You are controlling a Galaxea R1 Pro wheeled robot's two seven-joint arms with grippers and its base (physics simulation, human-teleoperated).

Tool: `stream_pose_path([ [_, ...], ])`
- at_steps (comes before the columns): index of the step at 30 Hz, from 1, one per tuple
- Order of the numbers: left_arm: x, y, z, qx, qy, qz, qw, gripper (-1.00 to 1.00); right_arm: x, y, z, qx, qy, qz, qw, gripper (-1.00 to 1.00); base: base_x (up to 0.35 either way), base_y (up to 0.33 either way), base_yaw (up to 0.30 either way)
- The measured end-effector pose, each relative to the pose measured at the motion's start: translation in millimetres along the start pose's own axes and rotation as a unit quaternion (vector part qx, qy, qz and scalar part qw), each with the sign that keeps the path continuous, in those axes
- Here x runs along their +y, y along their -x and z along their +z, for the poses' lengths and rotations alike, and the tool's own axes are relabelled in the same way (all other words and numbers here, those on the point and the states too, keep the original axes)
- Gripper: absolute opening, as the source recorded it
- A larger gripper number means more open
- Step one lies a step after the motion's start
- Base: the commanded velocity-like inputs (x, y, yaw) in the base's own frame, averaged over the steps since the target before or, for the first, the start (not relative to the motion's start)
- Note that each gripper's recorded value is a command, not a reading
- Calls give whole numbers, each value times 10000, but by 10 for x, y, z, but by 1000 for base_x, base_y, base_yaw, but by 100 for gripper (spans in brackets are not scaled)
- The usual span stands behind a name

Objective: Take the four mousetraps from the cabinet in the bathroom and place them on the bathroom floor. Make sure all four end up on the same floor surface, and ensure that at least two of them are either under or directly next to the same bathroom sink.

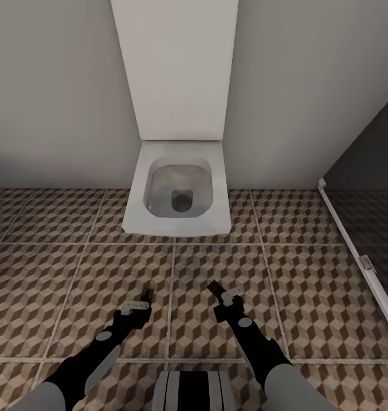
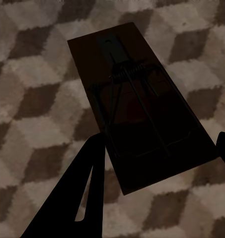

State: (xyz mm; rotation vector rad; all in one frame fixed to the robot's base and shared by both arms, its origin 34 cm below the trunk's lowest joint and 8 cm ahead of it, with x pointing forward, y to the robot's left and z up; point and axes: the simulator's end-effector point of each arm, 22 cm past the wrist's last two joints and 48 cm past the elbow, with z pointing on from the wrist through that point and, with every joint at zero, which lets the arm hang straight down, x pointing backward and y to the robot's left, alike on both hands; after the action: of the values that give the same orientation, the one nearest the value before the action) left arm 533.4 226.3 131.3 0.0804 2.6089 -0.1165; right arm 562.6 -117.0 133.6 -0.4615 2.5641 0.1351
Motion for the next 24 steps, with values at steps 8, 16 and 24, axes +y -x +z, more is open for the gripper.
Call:
stream_pose_path([
  [8, -48, 85, -5, -83, -51, -9, 10000, -100, 36, 11, -1, -17, 84, -1, 10000, -100, 0, 0, 0],
  [16, -69, -58, 66, 39, -78, -29, 10000, -100, 81, -165, 80, 125, 141, 30, 9998, -100, 0, 0, 0],
  [24, -79, -225, 133, 183, -94, -48, 9998, -100, 122, -344, 154, 269, 186, 61, 9994, -100, 0, 0, 0],
])
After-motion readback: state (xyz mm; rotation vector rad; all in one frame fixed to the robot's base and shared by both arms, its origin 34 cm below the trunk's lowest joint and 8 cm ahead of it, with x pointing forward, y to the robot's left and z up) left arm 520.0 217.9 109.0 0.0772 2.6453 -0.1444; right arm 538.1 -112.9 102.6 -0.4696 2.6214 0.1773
